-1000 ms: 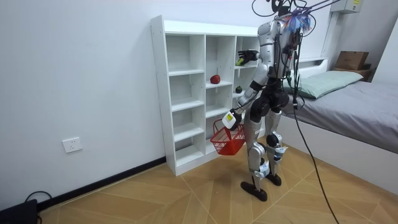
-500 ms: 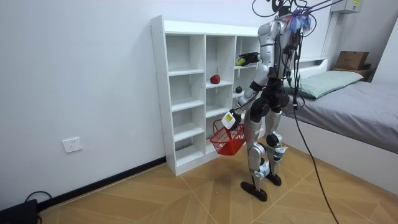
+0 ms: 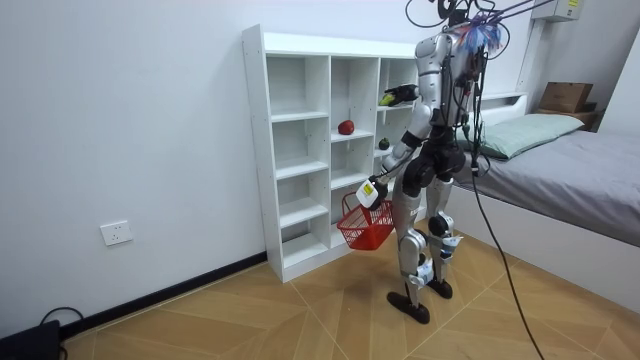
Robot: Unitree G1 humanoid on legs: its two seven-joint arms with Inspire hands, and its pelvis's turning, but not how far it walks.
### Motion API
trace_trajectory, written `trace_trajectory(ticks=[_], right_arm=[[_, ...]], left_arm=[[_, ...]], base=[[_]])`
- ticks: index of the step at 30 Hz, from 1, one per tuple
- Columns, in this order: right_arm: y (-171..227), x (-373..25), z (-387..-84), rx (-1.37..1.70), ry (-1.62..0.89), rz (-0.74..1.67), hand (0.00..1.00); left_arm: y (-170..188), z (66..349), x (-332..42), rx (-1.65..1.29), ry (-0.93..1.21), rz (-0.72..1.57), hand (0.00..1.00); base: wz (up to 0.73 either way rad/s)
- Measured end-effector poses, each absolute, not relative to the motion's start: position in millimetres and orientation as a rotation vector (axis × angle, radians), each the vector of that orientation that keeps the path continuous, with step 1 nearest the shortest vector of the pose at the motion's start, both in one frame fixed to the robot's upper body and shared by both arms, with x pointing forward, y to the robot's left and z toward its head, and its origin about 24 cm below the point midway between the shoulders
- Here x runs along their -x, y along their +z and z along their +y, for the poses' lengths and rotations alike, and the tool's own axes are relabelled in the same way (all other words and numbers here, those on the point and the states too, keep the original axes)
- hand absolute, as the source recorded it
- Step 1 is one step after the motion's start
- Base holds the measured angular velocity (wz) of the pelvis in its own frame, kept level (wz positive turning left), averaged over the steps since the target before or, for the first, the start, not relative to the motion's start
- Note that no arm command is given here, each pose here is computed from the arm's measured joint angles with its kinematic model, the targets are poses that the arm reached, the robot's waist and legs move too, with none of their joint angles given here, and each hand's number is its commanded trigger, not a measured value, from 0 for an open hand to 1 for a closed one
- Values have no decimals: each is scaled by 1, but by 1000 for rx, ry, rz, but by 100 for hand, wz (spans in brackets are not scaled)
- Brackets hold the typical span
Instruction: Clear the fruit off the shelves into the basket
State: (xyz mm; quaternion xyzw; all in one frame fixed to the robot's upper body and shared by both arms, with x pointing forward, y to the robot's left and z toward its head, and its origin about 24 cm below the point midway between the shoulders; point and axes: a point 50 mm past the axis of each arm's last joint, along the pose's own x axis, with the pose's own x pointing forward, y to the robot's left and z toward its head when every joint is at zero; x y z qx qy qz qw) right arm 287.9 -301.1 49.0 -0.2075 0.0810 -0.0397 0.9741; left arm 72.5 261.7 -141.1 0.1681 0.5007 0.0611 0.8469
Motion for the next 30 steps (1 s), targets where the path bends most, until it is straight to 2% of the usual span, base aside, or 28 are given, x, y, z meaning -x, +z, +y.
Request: trace_trajectory(ticks=[10, 24, 25, 26, 27, 28, 29, 30], right_arm=[[47, -288, -301, 460, -59, 184, 0], [63, -297, -289, 683, 22, 140, 0], [63, -297, -289, 684, 23, 140, 3], [63, -297, -288, 686, 27, 140, 35], [62, -297, -287, 688, 30, 141, 53], [62, -297, -287, 689, 31, 141, 83], [62, -297, -287, 697, 38, 143, 100], [62, -297, -286, 710, 47, 147, 100]], left_arm=[[-141, 262, -73, -350, 114, 1056, 100], [-140, 264, -75, -373, 80, 1054, 100], [-139, 264, -76, -375, 80, 1054, 100], [-139, 265, -76, -379, 78, 1053, 100], [-139, 265, -77, -385, 71, 1052, 100], [-139, 265, -77, -389, 67, 1051, 100], [-139, 265, -78, -391, 64, 1051, 100], [-139, 266, -78, -392, 63, 1050, 100]], base=[[3], [0], [0], [0], [0], [0], [0], [0]])
